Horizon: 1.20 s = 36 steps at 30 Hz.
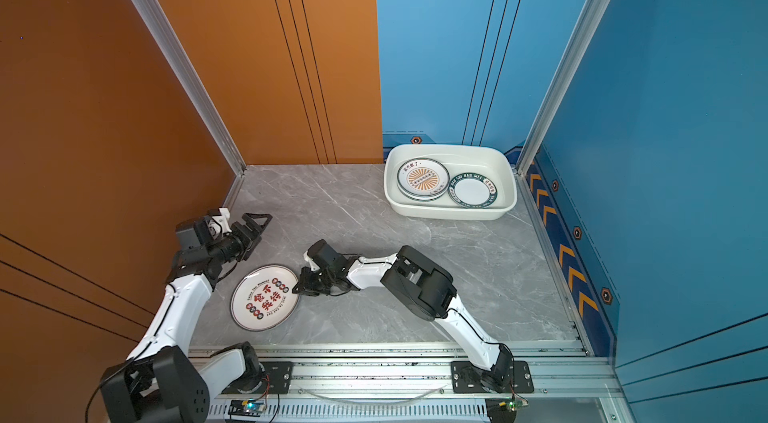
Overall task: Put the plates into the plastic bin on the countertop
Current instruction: 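Grasp the red-lettered plate rim with the right gripper and tilt it up, then hold the upright plate with the right gripper while the left gripper grasps its edge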
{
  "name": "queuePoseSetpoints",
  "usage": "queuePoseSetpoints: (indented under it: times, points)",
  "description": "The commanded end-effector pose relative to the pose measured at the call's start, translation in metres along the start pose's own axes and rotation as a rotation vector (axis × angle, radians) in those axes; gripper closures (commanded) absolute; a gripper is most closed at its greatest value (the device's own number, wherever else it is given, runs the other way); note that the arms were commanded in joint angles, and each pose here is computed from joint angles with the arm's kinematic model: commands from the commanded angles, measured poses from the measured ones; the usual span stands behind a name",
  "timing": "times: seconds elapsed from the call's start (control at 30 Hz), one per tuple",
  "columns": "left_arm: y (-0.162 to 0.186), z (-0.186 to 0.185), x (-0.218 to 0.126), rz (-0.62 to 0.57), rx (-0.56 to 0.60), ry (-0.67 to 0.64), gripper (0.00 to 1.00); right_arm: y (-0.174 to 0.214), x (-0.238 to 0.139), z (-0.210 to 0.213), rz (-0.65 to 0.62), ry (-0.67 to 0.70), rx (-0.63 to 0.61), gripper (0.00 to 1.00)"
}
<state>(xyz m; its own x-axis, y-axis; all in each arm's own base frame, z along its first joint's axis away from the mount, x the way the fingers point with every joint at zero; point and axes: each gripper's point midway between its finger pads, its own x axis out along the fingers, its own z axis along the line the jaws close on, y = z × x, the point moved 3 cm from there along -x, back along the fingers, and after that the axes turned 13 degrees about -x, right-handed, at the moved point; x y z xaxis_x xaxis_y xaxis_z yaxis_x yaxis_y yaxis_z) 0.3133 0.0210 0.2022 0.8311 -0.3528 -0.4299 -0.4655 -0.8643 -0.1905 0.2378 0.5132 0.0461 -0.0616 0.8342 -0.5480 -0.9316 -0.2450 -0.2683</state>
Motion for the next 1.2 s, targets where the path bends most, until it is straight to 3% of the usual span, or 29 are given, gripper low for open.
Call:
queuePoseSetpoints:
  times: [0.0,0.47,0.7,1.17]
  points:
    - [0.004,0.006,0.002,0.017,-0.009,0.011,0.02,-0.023,-0.031,-0.008,-0.074,0.044,-0.003,1.0]
    - [0.032,0.008,0.027,0.093,0.037,-0.007,0.02,-0.073,-0.158,-0.024,-0.259,0.14,-0.017,1.0]
    - [0.05,0.009,0.041,0.15,0.066,-0.023,0.02,-0.088,-0.204,-0.026,-0.326,0.163,-0.019,1.0]
    - [0.093,-0.003,0.072,0.285,0.117,0.017,0.02,-0.099,-0.23,-0.015,-0.383,0.114,-0.019,1.0]
